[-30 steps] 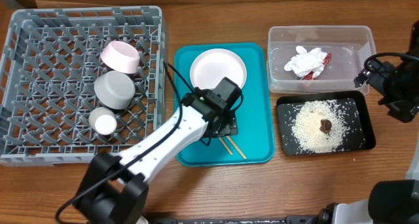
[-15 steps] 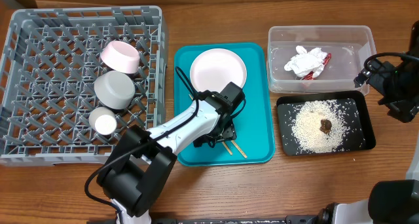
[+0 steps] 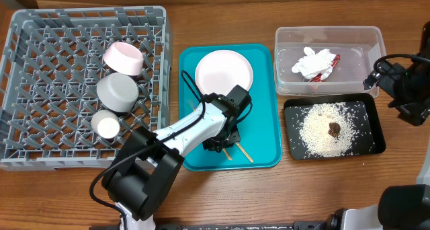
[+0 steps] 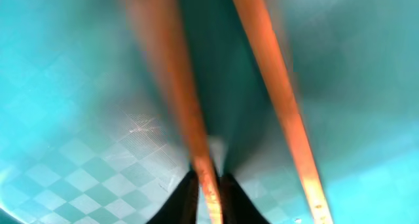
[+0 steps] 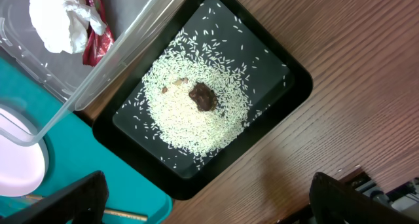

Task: Sort waste into correct bins and load items into the dishwasher
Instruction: 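Close the left gripper on one chopstick and lift it, then carry the chopstick to the rack and drop it in, then grasp the second chopstick on the tray with the left gripper, then place the second chopstick upright in the rack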

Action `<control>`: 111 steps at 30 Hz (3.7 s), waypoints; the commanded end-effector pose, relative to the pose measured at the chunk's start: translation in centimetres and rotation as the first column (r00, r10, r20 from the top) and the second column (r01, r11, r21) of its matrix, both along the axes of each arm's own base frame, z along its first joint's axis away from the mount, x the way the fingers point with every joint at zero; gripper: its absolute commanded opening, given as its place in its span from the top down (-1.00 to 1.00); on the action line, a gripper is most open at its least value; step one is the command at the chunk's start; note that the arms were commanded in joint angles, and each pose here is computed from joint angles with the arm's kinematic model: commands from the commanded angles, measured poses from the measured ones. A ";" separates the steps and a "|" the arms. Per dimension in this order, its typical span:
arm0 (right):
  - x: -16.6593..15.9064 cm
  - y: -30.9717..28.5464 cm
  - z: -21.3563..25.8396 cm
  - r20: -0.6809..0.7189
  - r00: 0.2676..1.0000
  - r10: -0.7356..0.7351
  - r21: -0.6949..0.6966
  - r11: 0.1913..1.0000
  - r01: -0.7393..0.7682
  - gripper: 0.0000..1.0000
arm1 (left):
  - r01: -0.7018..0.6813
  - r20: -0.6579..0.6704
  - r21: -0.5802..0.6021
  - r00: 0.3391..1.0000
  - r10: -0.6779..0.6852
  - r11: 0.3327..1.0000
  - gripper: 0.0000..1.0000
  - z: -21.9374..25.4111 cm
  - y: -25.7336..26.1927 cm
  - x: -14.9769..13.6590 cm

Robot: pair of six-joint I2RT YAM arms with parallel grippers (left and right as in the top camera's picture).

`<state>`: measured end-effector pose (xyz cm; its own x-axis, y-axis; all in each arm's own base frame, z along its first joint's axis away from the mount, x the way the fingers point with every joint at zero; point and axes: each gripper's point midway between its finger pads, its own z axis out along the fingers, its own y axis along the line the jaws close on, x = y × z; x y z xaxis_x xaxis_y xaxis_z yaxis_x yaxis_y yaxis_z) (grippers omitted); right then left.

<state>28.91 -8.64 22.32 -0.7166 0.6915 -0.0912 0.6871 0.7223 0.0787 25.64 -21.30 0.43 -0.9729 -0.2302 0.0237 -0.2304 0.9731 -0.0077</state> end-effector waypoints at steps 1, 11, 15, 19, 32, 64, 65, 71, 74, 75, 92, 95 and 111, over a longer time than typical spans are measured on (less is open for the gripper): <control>0.2 -0.3 1.0 0.036 0.999 -0.001 -0.022 1.000 0.002 -1.00 | -0.002 -0.003 -0.002 1.000 0.002 1.000 0.86 -0.1 -0.2 0.1; 0.2 -0.3 1.0 0.036 0.999 -0.001 -0.022 1.000 0.002 -1.00 | -0.031 0.003 -0.039 0.999 0.032 0.999 0.92 1.5 0.6 1.5; 0.2 -0.3 1.0 0.036 0.999 -0.001 -0.022 1.000 0.002 -1.00 | 0.073 0.059 -0.065 0.996 -0.070 0.995 0.92 4.4 0.9 3.5; 0.2 -0.3 1.0 0.036 0.999 -0.001 -0.022 1.000 0.002 -1.00 | 0.209 0.134 -0.059 0.971 -0.200 0.976 0.92 8.7 1.6 5.7; 0.2 -0.3 1.0 0.036 0.999 0.000 -0.022 1.000 0.001 -1.00 | 0.052 0.166 0.085 0.984 -0.065 0.995 0.92 16.2 13.9 10.0; 0.2 -0.3 1.0 0.036 0.999 -0.001 -0.022 1.000 0.001 -1.00 | 0.007 0.031 0.003 1.000 -0.007 1.000 0.12 4.4 8.3 4.3; 0.2 -0.3 1.0 0.036 0.999 -0.001 -0.022 1.000 0.001 -1.00 | 0.007 0.033 0.016 0.999 -0.007 1.000 0.12 4.3 8.5 4.3; 0.2 -0.3 1.0 0.036 0.999 -0.001 -0.022 1.000 0.001 -1.00 | 0.006 0.031 0.032 0.999 -0.007 0.999 0.06 3.5 8.9 4.0; 0.2 -0.3 1.0 0.035 0.999 -0.001 -0.021 1.000 0.002 -1.00 | -0.009 0.029 0.048 1.000 0.008 0.999 -0.03 2.8 9.4 3.6; 0.2 -0.3 1.0 0.036 0.999 -0.001 -0.022 1.000 0.002 -1.00 | -0.009 0.030 0.047 1.000 0.008 0.999 -0.04 2.6 9.4 3.6; 0.1 -0.3 1.0 0.033 0.999 -0.001 -0.021 1.000 0.002 -1.00 | 0.053 0.085 0.045 0.995 -0.057 0.998 -0.01 0.5 9.5 4.1; 0.1 -0.3 1.0 0.033 0.999 -0.001 -0.021 1.000 0.002 -1.00 | 0.052 0.086 0.069 0.995 -0.058 0.996 0.01 0.2 10.0 3.9; 0.1 -0.3 1.0 0.033 0.999 -0.001 -0.021 1.000 0.002 -1.00 | 0.059 0.132 0.056 0.989 -0.066 0.997 0.83 -0.1 9.7 4.8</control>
